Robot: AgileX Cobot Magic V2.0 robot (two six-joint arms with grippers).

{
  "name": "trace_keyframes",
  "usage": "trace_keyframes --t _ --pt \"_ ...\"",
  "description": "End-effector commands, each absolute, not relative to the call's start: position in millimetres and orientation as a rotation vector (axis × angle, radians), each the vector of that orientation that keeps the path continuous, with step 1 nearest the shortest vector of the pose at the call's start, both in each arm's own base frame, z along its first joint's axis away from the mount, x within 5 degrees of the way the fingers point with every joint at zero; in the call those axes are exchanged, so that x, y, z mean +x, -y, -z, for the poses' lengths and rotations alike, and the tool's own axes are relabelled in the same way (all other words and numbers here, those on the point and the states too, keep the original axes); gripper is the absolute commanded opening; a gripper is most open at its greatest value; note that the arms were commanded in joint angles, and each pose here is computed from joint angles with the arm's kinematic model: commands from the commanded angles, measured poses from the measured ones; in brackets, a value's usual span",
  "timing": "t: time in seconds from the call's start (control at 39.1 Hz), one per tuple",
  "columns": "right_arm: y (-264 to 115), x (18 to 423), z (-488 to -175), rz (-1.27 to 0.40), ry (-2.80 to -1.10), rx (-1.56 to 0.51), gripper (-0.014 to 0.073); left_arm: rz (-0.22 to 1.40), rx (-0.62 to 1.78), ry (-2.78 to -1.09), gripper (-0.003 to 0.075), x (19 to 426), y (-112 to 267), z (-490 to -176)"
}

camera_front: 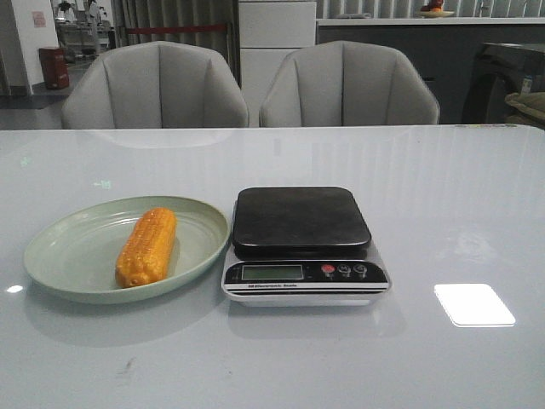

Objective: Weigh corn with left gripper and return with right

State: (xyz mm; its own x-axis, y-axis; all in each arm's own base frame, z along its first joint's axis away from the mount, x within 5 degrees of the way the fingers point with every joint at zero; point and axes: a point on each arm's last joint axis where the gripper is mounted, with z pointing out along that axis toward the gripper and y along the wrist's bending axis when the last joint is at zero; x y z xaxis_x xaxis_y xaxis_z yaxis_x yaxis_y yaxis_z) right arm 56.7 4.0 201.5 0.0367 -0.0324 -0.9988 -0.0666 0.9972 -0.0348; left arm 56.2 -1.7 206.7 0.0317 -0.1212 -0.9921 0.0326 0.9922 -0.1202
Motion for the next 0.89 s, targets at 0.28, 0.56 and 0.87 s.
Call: trace_keyframes --t 0.28,0.56,0.87 --pt "-2.9 55.1 -206.5 -0.006 -1.444 -0.074 0.0157 0.133 -0.075 -1.467 0.0114 55.6 1.6 -204.3" --pt "-2.9 55.1 -206.5 -0.006 -1.444 -0.074 0.0157 0.133 -0.075 -1.467 0.0114 55.6 1.6 -204.3" --pt "-2.9 55.0 -206.6 -0.006 -1.443 -0.074 0.0157 0.132 -0.075 -1.445 0.0114 55.4 1.5 -206.3"
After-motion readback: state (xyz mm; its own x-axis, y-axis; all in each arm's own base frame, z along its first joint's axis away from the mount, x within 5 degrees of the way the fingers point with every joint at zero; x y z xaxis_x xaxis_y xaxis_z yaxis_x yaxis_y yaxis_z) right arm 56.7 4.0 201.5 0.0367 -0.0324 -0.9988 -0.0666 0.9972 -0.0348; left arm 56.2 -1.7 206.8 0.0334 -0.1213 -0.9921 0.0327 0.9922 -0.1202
